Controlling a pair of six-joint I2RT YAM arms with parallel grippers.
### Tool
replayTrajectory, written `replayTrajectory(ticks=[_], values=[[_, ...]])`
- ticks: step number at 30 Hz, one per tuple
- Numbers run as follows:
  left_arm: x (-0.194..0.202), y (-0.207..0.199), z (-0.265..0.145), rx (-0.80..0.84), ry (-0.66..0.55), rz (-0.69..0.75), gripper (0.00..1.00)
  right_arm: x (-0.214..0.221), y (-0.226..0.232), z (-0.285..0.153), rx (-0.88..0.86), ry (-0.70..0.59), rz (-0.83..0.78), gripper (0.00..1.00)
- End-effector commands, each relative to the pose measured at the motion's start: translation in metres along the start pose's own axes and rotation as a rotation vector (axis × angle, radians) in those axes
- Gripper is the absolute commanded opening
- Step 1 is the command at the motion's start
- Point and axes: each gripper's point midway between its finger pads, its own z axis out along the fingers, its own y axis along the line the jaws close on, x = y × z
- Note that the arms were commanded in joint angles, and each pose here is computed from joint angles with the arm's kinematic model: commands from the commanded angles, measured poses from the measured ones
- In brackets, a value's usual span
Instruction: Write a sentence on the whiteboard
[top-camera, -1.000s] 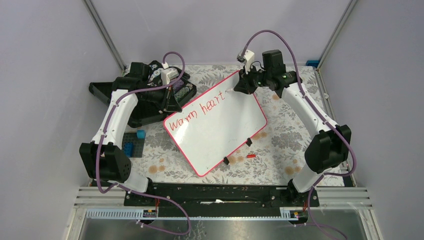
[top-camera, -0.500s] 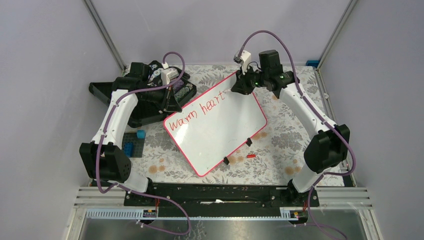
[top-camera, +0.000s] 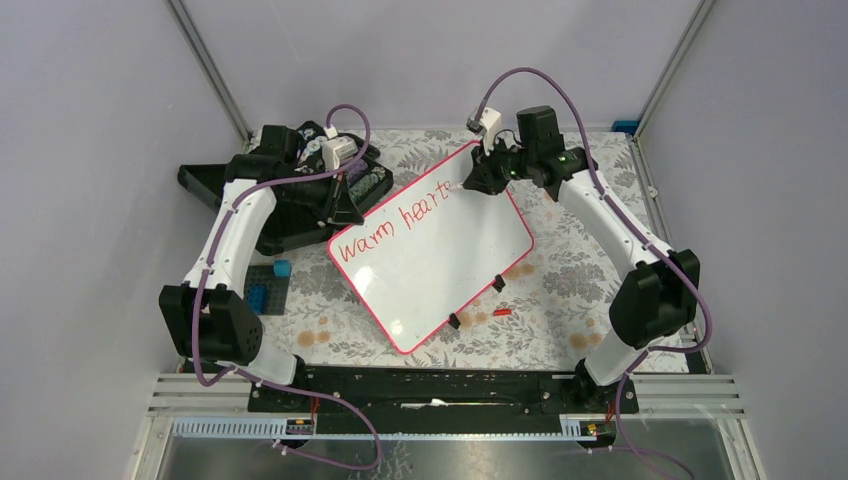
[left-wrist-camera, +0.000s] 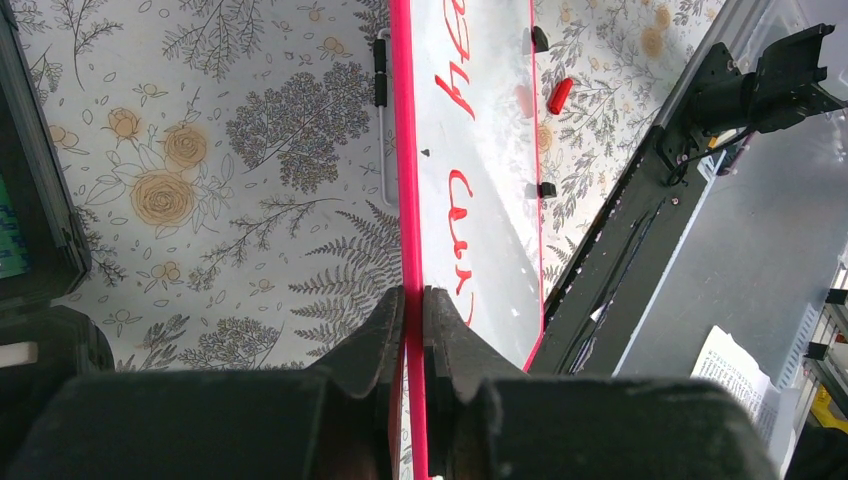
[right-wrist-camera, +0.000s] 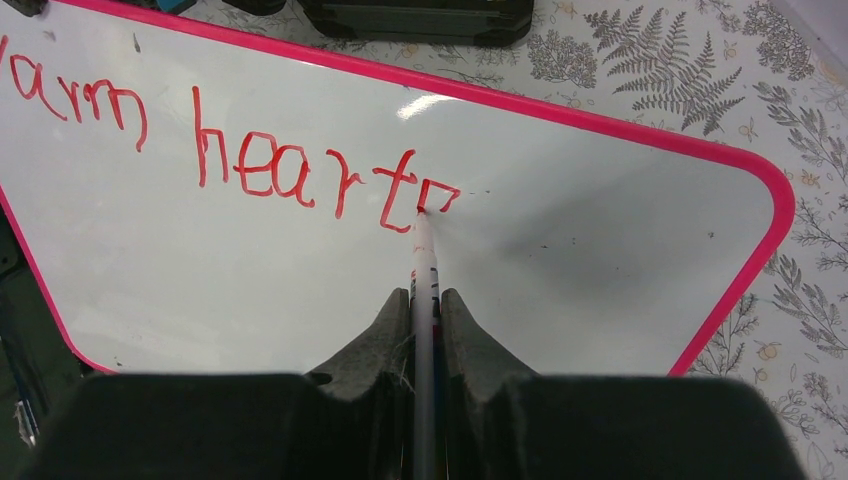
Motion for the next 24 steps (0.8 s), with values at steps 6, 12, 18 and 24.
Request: replayTrajectory(ticks=[6, 12, 18, 24], values=[[0.012, -0.005, 0.009, 0.042, 0.038, -0.003, 0.0, -0.008, -0.007, -0.014, 0.068, -0.019, -0.052, 0.0], [0.012, -0.004, 0.01, 0.04, 0.039, -0.003, 0.0, -0.004, -0.013, -0.017, 0.083, -0.012, -0.05, 0.0], [0.012, -0.004, 0.01, 0.041, 0.039, -0.004, 0.0, 0.001, -0.014, -0.018, 0.087, -0.002, -0.055, 0.0], [0.011, -0.004, 0.009, 0.039, 0.037, -0.002, 0.0, 0.004, -0.009, -0.018, 0.064, 0.001, -0.046, 0.0]])
